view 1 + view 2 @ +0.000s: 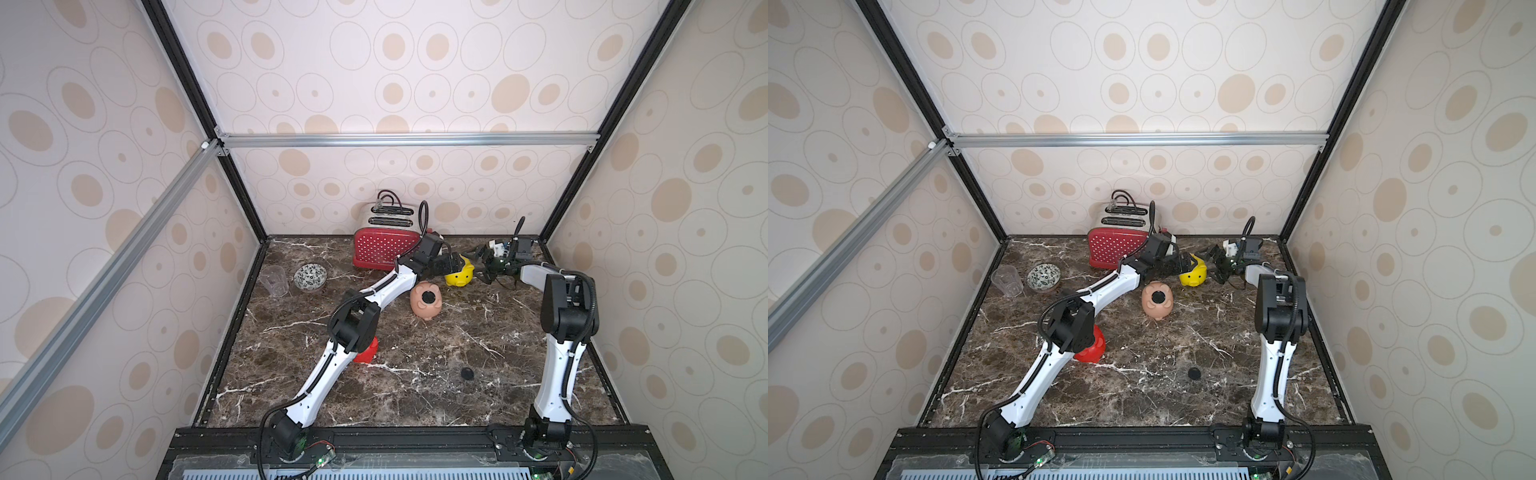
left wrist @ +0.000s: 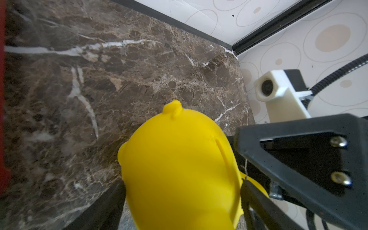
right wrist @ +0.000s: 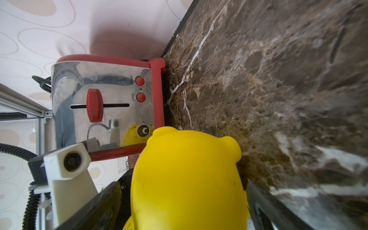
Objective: Close piggy banks
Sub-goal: Move the piggy bank to the center of the board, then turn over the piggy bank at the center of the board.
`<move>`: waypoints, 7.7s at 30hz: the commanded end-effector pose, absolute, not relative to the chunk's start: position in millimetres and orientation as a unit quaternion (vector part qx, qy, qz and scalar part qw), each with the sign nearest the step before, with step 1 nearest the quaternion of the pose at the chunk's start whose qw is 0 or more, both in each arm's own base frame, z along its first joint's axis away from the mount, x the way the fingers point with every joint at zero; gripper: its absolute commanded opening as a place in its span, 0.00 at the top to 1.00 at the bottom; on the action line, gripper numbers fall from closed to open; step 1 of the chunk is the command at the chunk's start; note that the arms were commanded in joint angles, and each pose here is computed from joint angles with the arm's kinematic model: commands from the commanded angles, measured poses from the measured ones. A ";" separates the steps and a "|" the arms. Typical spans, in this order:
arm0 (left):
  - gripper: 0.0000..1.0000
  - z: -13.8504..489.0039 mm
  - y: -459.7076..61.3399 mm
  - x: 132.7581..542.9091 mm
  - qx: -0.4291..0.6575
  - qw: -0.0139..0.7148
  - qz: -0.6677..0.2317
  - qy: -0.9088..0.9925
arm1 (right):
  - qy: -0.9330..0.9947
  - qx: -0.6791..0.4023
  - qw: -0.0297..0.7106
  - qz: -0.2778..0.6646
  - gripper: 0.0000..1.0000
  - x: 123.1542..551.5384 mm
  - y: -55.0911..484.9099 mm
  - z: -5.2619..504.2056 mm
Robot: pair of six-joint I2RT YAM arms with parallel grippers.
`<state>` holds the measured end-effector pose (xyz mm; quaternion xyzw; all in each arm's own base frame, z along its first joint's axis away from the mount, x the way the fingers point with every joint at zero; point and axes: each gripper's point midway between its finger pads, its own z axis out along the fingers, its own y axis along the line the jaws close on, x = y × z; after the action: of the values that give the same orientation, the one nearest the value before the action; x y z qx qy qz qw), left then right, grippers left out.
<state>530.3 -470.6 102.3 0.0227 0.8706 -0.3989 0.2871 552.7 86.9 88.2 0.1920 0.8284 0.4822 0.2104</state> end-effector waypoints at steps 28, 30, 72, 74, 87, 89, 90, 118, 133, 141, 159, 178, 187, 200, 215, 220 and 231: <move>0.15 118.7 -510.3 457.1 0.090 0.214 -0.437 0.869 | 0.805 0.226 0.188 0.515 0.06 470.6 87.0 100.0; 0.15 119.8 -513.1 449.4 0.097 0.210 -0.434 0.871 | 0.804 0.230 0.190 0.514 0.06 463.6 83.6 101.5; 0.01 123.7 -500.4 470.2 0.077 0.263 -0.398 0.875 | 0.829 0.230 0.196 0.471 0.00 480.1 50.3 83.7; 0.01 120.6 -502.1 472.5 0.073 0.262 -0.404 0.873 | 0.826 0.225 0.198 0.477 0.00 483.8 52.8 82.5; 0.03 109.4 -513.9 479.5 0.073 0.250 -0.432 0.864 | 0.807 0.224 0.188 0.514 0.01 488.5 64.8 78.2; 0.08 110.0 -514.5 478.8 0.074 0.248 -0.436 0.862 | 0.802 0.226 0.188 0.520 0.02 485.3 66.2 80.5; 0.09 111.0 -515.7 477.0 0.076 0.246 -0.438 0.861 | 0.800 0.226 0.188 0.522 0.03 483.6 66.8 82.3; 0.12 106.4 -528.9 376.5 0.166 0.165 -0.427 0.874 | 0.816 0.251 0.165 0.494 0.04 350.4 76.3 83.9; 0.11 96.5 -523.1 351.7 0.184 0.144 -0.415 0.879 | 0.831 0.289 0.190 0.437 0.00 328.8 43.7 90.7; 0.15 116.2 -529.1 366.1 0.184 0.170 -0.423 0.871 | 0.796 0.304 0.235 0.468 0.00 322.8 29.5 101.7; 0.22 132.9 -525.0 396.4 0.182 0.182 -0.425 0.868 | 0.754 0.361 0.267 0.479 0.00 311.7 -0.7 95.0; 0.31 132.1 -523.2 392.3 0.193 0.169 -0.436 0.863 | 0.724 0.349 0.286 0.522 0.00 338.4 14.5 70.2; 0.33 136.8 -521.0 397.9 0.194 0.166 -0.442 0.860 | 0.734 0.344 0.283 0.512 0.00 341.3 15.4 66.3; 0.36 133.8 -526.1 393.9 0.198 0.153 -0.459 0.852 | 0.745 0.334 0.282 0.505 0.00 343.3 22.0 63.7; 0.38 119.7 -525.9 391.7 0.198 0.143 -0.453 0.857 | 0.740 0.329 0.262 0.526 0.00 345.6 33.7 64.4; 0.38 116.2 -526.7 392.1 0.197 0.140 -0.452 0.859 | 0.735 0.331 0.256 0.533 0.00 345.3 35.5 64.7; 0.42 111.0 -523.3 394.5 0.193 0.142 -0.442 0.864 | 0.722 0.334 0.239 0.557 0.00 343.6 43.2 65.7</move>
<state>387.8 -522.8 114.3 0.1899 0.8644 -0.4455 0.1351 346.3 37.6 66.4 0.3325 0.7274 0.5451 0.2515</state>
